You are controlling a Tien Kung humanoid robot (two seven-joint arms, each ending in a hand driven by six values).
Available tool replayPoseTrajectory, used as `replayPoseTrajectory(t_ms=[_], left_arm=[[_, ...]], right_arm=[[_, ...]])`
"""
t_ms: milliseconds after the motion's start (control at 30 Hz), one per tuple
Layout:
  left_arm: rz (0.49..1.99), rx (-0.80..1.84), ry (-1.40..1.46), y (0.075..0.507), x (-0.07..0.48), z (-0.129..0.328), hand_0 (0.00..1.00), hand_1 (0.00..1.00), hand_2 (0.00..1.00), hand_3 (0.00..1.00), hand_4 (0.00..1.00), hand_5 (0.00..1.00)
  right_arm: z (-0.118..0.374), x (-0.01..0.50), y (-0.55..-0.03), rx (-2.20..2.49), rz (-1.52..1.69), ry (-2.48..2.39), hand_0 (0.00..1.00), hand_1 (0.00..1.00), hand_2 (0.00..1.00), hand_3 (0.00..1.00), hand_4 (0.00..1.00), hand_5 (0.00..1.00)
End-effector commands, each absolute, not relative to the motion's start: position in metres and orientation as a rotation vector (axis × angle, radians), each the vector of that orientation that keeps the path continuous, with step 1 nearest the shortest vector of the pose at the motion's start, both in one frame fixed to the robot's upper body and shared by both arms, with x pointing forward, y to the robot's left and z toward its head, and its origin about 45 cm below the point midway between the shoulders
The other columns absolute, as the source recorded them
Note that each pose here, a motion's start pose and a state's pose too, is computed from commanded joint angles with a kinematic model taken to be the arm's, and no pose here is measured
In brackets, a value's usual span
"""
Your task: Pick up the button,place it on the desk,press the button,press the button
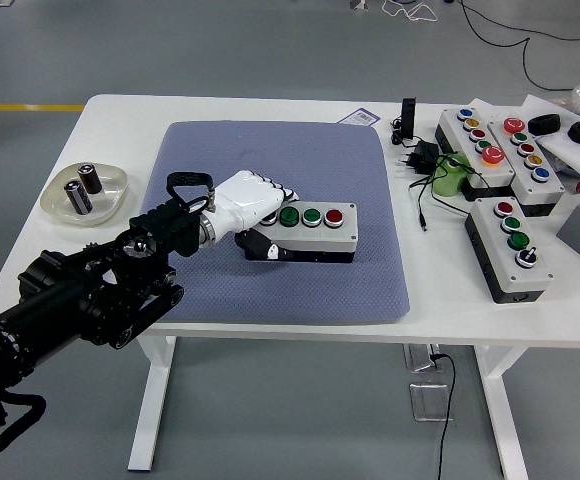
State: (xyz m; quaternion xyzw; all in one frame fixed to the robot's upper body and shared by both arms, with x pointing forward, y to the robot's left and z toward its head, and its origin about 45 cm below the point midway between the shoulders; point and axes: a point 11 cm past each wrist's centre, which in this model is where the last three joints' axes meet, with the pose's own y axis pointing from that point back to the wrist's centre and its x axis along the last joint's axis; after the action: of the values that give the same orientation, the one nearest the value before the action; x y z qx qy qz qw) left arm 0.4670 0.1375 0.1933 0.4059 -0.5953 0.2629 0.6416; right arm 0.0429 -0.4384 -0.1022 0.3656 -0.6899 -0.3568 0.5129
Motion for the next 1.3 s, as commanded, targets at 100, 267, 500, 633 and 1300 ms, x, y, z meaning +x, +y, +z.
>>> replayPoseTrajectory(t_ms=[100, 267, 500, 633, 1300], left_arm=[[0.589, 0.940, -1.333, 0.138, 0.467, 0.191, 0.868, 0.873, 0.898, 0.803, 0.867, 0.120], [0.591, 0.962, -1.289, 0.139, 0.466, 0.189, 0.938, 0.940, 0.958, 0.881, 0.983, 0.326], [0.634, 0.947, -1.200, 0.138, 0.465, 0.195, 0.965, 0.967, 0.973, 0.931, 0.998, 0.536], [0.639, 0.947, -1.151, 0.139, 0.466, 0.199, 0.965, 0.967, 0.973, 0.931, 0.998, 0.536], [0.997, 0.595, -1.200, 0.136, 0.461, 0.303, 0.403, 0.605, 0.621, 0.878, 0.910, 0.637]], right_arm=[[-0.102, 0.042, -0.438, 0.878, -0.859, -1.658, 0.639, 0.551, 0.586, 0.631, 0.235, 0.259], [-0.102, 0.041, -0.439, 0.877, -0.859, -1.656, 0.639, 0.551, 0.586, 0.630, 0.235, 0.259], [-0.103, 0.041, -0.438, 0.876, -0.860, -1.656, 0.639, 0.552, 0.585, 0.630, 0.235, 0.258], [-0.102, 0.041, -0.438, 0.876, -0.860, -1.656, 0.639, 0.552, 0.585, 0.630, 0.235, 0.258], [-0.102, 0.046, -0.438, 0.882, -0.856, -1.665, 0.640, 0.551, 0.584, 0.630, 0.235, 0.258]])
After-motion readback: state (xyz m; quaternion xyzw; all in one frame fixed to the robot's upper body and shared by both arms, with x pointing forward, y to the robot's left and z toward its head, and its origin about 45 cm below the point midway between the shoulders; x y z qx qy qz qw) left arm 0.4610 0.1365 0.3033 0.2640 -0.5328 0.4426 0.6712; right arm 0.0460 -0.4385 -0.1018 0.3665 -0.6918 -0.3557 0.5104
